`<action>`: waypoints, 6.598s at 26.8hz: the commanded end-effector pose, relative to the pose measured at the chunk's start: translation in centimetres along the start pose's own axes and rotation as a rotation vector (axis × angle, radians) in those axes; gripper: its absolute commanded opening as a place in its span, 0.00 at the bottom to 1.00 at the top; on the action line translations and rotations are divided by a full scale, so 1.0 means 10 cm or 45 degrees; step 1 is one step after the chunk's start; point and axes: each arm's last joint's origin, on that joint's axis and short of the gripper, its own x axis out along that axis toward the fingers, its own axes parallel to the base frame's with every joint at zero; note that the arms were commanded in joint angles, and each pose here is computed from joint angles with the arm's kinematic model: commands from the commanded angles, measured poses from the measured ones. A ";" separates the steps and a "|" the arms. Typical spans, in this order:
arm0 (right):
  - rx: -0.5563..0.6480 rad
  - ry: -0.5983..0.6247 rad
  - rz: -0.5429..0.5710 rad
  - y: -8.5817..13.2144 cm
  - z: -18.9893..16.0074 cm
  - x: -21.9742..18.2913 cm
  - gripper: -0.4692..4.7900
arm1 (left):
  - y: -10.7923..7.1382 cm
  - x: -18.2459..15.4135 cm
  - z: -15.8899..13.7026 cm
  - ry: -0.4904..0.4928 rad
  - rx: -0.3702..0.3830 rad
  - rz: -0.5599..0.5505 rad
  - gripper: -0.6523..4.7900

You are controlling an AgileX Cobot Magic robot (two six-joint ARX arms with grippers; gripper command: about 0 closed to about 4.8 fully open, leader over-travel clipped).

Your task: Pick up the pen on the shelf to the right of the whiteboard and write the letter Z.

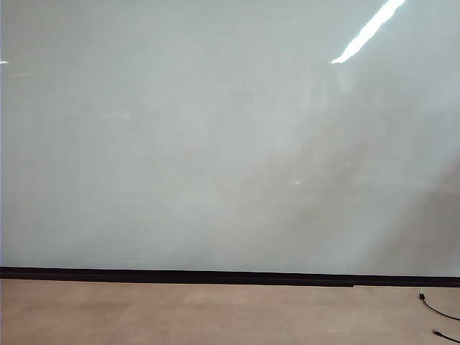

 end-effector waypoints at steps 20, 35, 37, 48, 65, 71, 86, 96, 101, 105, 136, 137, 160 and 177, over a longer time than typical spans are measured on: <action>0.134 -0.091 0.478 1.49 0.23 -1.47 0.08 | 0.00 0.00 0.02 -0.017 0.006 -0.004 0.11; -0.008 -0.013 1.105 2.38 0.77 -1.23 0.08 | 0.00 0.00 0.02 -0.017 0.006 -0.004 0.11; -0.021 -0.029 1.141 2.46 0.88 -1.17 0.08 | 0.00 0.00 0.02 -0.017 0.006 -0.005 0.11; 0.013 -0.057 1.239 2.82 1.06 -0.95 0.08 | 0.00 0.00 0.02 -0.016 0.006 -0.004 0.11; 0.102 -0.157 1.260 2.98 1.25 -0.84 0.08 | 0.00 0.00 0.02 -0.017 0.006 -0.004 0.11; 0.102 -0.139 1.270 3.07 1.31 -0.76 0.08 | 0.00 0.00 0.02 -0.016 0.006 -0.005 0.11; 0.087 -0.099 1.227 3.06 1.28 -0.74 0.08 | 0.00 0.00 0.02 -0.017 0.006 -0.004 0.11; 0.088 -0.105 1.217 3.04 1.29 -0.74 0.08 | 0.00 0.00 0.02 -0.017 0.006 -0.005 0.11; 0.087 -0.108 1.208 3.02 1.30 -0.72 0.08 | 0.00 0.00 0.02 -0.017 0.006 -0.004 0.11; 0.087 -0.110 1.201 3.01 1.31 -0.71 0.08 | 0.00 0.00 0.02 -0.017 0.006 -0.005 0.11; 0.070 -0.094 1.111 2.67 1.30 -0.72 0.08 | 0.00 0.00 0.02 -0.017 0.006 0.000 0.11; 0.068 -0.093 1.108 2.65 1.29 -0.73 0.08 | 0.00 0.00 0.02 -0.017 0.006 -0.001 0.11; -0.072 0.045 1.309 2.94 1.05 -1.11 0.08 | 0.00 0.00 0.02 -0.017 0.006 0.000 0.11; -0.215 0.105 1.203 3.20 1.04 -0.92 0.08 | 0.00 0.00 0.02 -0.017 0.006 0.000 0.11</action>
